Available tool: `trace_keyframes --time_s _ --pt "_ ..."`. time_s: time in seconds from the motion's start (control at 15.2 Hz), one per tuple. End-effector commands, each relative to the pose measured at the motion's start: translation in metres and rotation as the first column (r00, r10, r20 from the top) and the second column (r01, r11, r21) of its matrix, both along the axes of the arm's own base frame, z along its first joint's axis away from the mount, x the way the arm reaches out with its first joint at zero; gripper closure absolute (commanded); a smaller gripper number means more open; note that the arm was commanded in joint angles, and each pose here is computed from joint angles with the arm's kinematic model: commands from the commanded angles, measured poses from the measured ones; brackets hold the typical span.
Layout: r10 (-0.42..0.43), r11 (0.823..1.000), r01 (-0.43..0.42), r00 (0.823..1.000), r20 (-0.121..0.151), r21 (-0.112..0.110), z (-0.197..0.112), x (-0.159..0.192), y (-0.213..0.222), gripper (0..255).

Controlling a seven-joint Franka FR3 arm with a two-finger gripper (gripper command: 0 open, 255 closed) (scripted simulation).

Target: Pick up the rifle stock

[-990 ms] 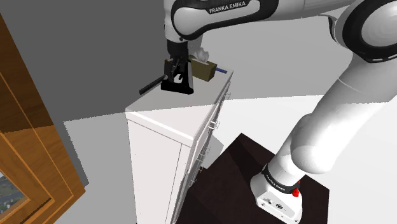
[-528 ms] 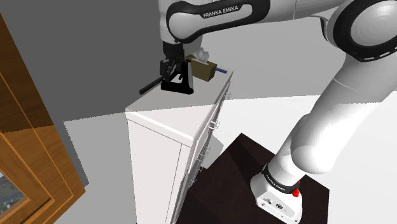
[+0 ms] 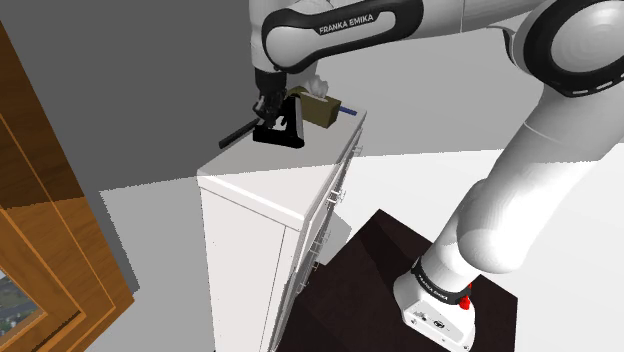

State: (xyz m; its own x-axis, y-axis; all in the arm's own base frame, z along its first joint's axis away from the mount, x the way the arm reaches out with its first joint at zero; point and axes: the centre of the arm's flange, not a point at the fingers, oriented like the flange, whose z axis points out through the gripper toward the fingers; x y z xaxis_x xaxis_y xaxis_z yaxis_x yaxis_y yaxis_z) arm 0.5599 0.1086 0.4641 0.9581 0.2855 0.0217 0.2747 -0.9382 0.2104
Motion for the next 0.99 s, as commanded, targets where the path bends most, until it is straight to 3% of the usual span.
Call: trace_keyframes --time_s 0.0,0.26,0.33,0.4,0.46,0.53,0.59,0.92 --pt "0.006 1.000 -0.006 0.999 -0.040 0.001 -0.032 0.013 -0.001 255" --pt "0.007 1.000 -0.007 0.999 -0.040 0.003 -0.035 0.018 -0.007 255" --pt "0.007 1.000 -0.007 1.000 -0.020 -0.007 0.000 -0.001 -0.001 255" --pt "0.007 1.000 -0.007 1.000 -0.020 -0.007 0.000 -0.001 -0.001 0" --pt "-0.213 0.977 0.213 0.976 0.044 0.025 -0.002 0.008 0.002 0" --pt "-0.424 0.905 0.419 0.900 0.100 0.070 -0.004 0.017 0.004 0" --pt "-0.496 0.868 0.488 0.860 0.117 0.089 -0.005 0.020 0.004 0" --pt "-0.496 0.868 0.488 0.860 0.117 0.089 -0.031 0.020 0.004 0"
